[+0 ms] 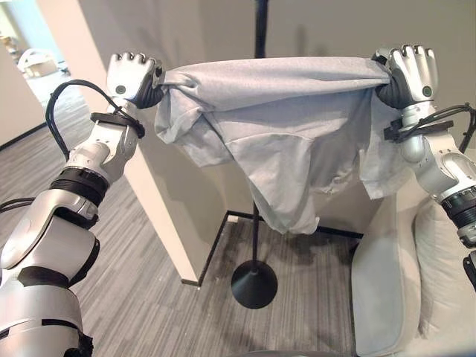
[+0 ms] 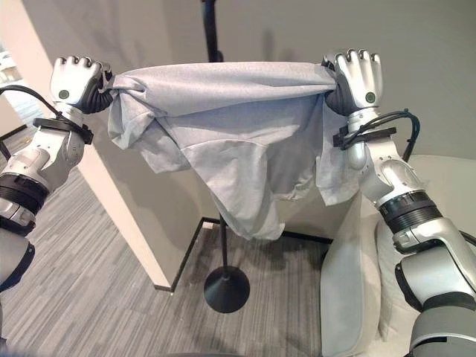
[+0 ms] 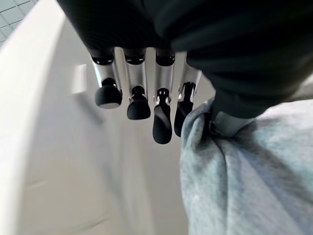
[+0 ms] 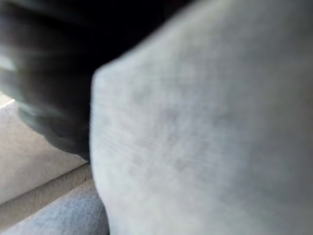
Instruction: Hang the clothes on the sofa on the clothes rack.
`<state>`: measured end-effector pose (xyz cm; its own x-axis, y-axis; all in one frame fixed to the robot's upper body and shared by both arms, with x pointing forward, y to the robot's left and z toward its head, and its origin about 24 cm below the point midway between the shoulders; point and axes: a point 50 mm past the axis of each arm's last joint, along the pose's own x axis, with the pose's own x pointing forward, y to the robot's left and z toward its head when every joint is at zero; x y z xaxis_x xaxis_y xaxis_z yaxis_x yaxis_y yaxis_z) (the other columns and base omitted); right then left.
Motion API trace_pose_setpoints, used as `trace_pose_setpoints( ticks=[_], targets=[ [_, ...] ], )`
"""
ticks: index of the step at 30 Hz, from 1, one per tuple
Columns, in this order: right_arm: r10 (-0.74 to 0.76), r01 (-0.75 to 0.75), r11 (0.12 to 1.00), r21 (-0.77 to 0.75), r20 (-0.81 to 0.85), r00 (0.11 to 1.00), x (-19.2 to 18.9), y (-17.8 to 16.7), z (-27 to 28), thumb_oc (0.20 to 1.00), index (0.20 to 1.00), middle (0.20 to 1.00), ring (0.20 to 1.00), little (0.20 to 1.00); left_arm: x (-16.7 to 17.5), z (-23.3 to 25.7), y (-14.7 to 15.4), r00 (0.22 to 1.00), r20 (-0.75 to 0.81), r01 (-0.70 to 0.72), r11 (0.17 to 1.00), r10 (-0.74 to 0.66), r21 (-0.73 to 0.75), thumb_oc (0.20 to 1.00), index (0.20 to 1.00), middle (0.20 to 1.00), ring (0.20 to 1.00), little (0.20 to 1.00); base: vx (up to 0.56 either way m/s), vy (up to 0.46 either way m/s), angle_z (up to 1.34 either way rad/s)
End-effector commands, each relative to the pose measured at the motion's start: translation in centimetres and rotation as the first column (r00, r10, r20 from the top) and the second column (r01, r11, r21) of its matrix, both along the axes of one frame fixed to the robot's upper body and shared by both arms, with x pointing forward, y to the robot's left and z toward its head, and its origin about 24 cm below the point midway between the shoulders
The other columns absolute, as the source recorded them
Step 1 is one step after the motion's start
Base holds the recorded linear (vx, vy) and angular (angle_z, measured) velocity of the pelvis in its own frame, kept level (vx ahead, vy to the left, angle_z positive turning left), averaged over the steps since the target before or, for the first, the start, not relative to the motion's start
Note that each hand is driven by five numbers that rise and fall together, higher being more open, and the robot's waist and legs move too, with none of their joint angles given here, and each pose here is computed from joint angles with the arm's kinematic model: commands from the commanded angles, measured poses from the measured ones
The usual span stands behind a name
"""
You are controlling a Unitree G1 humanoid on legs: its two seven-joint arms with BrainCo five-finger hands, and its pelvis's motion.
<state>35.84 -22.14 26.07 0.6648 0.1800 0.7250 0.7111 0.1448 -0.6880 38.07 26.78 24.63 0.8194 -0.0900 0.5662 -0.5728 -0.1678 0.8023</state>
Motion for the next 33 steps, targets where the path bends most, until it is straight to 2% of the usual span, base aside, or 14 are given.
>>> trace_pose_setpoints(
  ticks=[1,5,9,15,21,22,23,24,25,26,27,28,29,33],
  targets=[
    [-0.100,0.097,0.993,0.065,0.047,0.994,-0.1,-3.0,3.1,0.200,0.200,0.200,0.200,0.200,-1.3,0.5,5.6,0.964,-0.004,-0.264,0.964,0.264,-0.026,0.200,0.200,0.200,0.200,0.200,0.07,-0.027,0.11],
    [-0.110,0.115,0.990,0.083,-0.058,0.992,0.5,-3.2,0.0,0.200,0.200,0.200,0.200,0.200,-1.6,-2.9,5.6,0.961,-0.088,-0.265,0.964,0.261,-0.035,0.200,0.200,0.200,0.200,0.200,0.00,-0.041,-0.12],
    [-0.127,0.152,0.981,0.118,-0.197,0.972,1.0,-3.4,-4.6,0.200,0.200,0.200,0.200,0.200,-1.1,-6.9,2.8,0.971,-0.181,-0.172,0.982,0.155,-0.078,0.200,0.200,0.200,0.200,0.200,-0.07,-0.060,0.03],
    [-0.060,0.147,0.972,0.185,-0.409,0.911,0.4,-0.8,-13.1,0.200,0.200,0.200,0.200,0.200,-1.3,-12.7,-2.5,0.966,-0.255,-0.046,0.938,-0.046,-0.344,0.200,0.200,0.200,0.200,0.200,-0.10,-0.033,-0.04],
    [0.062,0.084,0.948,0.305,-0.441,0.896,-1.2,1.7,-16.0,0.200,0.200,0.200,0.200,0.200,-3.5,-15.8,-6.2,0.950,-0.220,0.065,0.830,-0.222,-0.554,0.200,0.200,0.200,0.200,0.200,-0.03,-0.007,-0.07],
    [0.124,0.050,0.920,0.388,-0.411,0.903,-1.9,2.6,-16.1,0.200,0.200,0.200,0.200,0.200,-4.6,-17.0,-6.7,0.949,-0.195,0.069,0.763,-0.249,-0.643,0.501,0.501,0.501,0.501,0.501,-0.02,-0.016,-0.08],
    [0.158,0.030,0.900,0.434,-0.391,0.907,-2.1,3.1,-16.1,0.200,0.200,0.200,0.200,0.200,-5.2,-17.7,-6.9,0.946,-0.194,0.061,0.730,-0.261,-0.681,0.573,0.573,0.573,0.573,0.573,0.00,-0.016,-0.05],
    [0.188,0.015,0.876,0.482,-0.371,0.909,-2.4,3.4,-16.1,0.423,0.423,0.423,0.423,0.423,-5.7,-18.4,-7.0,0.945,-0.185,0.052,0.680,-0.270,-0.731,1.000,1.000,1.000,1.000,1.000,0.00,0.000,0.00],
    [0.188,0.016,0.876,0.483,-0.371,0.909,-2.4,3.4,-16.1,0.567,0.567,0.567,0.567,0.567,-5.7,-18.4,-7.0,0.945,-0.185,0.051,0.680,-0.270,-0.731,1.000,1.000,1.000,1.000,1.000,0.00,0.000,0.00],
    [0.232,-0.006,0.837,0.548,-0.345,0.909,-2.8,4.0,-16.1,1.000,1.000,1.000,1.000,1.000,-6.4,-19.2,-7.3,0.942,-0.175,0.034,0.598,-0.287,-0.801,1.000,1.000,1.000,1.000,1.000,-0.01,0.009,-0.05],
    [0.268,-0.022,0.802,0.597,-0.327,0.906,-3.1,4.4,-16.1,1.000,1.000,1.000,1.000,1.000,-6.9,-20.2,-7.3,0.941,-0.175,-0.001,0.513,-0.290,-0.858,1.000,1.000,1.000,1.000,1.000,0.02,0.013,-0.05],
    [0.308,-0.038,0.753,0.657,-0.300,0.903,-3.6,4.8,-16.2,1.000,1.000,1.000,1.000,1.000,-8.1,-22.1,-7.1,0.941,-0.183,-0.081,0.337,-0.283,-0.938,1.000,1.000,1.000,1.000,1.000,0.02,0.013,-0.05],
    [0.320,-0.042,0.729,0.683,-0.286,0.903,-3.8,4.9,-16.3,1.000,1.000,1.000,1.000,1.000,-8.7,-23.1,-7.0,0.943,-0.191,-0.124,0.247,-0.273,-0.961,1.000,1.000,1.000,1.000,1.000,0.00,0.000,0.00],
    [0.357,-0.083,0.654,0.752,-0.211,0.910,-4.7,4.5,-15.3,1.000,1.000,1.000,1.000,1.000,-11.4,-26.4,-5.5,0.931,-0.288,-0.265,0.129,-0.224,-0.956,1.000,1.000,1.000,1.000,1.000,0.00,0.000,0.00]
  ],
)
